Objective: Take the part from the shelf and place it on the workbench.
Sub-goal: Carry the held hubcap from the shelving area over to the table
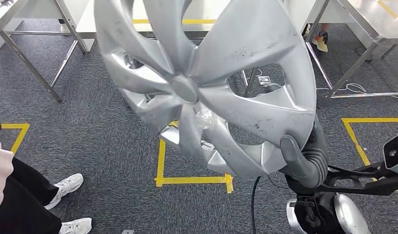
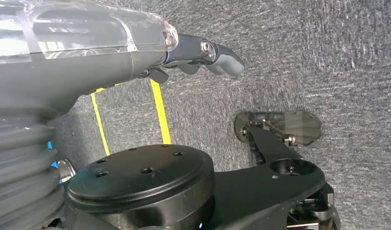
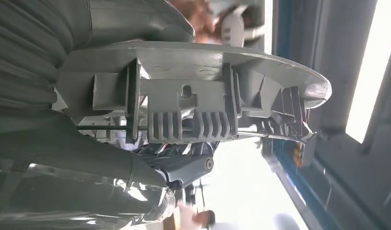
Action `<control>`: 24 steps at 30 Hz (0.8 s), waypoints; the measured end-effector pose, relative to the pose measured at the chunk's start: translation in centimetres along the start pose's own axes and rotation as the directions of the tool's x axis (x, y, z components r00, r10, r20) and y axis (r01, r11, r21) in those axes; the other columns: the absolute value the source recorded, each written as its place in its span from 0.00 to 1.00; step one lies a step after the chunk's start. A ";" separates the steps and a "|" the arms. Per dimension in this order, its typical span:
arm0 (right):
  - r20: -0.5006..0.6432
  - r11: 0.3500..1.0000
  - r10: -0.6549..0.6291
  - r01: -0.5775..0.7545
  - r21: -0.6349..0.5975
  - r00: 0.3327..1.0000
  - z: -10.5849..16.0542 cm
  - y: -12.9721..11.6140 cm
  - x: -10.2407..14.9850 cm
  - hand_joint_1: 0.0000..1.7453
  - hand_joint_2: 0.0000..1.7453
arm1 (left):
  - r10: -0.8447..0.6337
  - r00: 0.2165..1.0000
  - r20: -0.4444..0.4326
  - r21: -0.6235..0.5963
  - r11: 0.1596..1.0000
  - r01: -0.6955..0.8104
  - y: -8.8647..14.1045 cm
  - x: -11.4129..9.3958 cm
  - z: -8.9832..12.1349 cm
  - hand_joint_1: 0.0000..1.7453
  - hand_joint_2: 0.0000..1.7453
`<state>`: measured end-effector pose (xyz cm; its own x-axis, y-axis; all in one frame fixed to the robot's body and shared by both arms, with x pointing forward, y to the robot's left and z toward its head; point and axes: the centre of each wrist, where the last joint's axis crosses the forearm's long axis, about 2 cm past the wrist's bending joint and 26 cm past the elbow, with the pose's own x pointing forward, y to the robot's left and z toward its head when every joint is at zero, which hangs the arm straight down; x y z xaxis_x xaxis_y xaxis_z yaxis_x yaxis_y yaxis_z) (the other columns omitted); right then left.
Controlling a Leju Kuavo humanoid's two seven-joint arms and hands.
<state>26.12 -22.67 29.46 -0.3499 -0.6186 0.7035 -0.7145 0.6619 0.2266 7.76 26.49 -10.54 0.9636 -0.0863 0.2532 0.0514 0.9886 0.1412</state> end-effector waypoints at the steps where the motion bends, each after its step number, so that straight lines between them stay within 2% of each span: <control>1: -0.001 0.999 -0.029 0.029 0.015 1.000 0.0 0.1 -0.1 1.00 1.00 | -0.001 1.000 -0.001 -0.002 1.000 0.001 0.0 0.0 0.0 0.00 1.00; 8: -0.022 0.994 -0.102 0.103 0.035 0.995 0.0 0.2 -1.1 1.00 1.00 | -0.003 1.000 -0.003 -0.006 1.000 0.003 0.0 0.0 0.0 0.00 1.00; 24: -0.051 0.994 -0.109 0.110 0.011 0.993 0.3 -0.4 -1.9 1.00 1.00 | -0.004 1.000 0.000 -0.006 1.000 0.004 0.1 0.0 0.0 0.00 1.00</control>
<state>26.89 -21.88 27.86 -0.2385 -0.6649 0.7078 -0.7553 0.5851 0.2952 7.78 26.56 -10.54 0.9633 -0.0897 0.2529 0.0563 0.9890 0.1366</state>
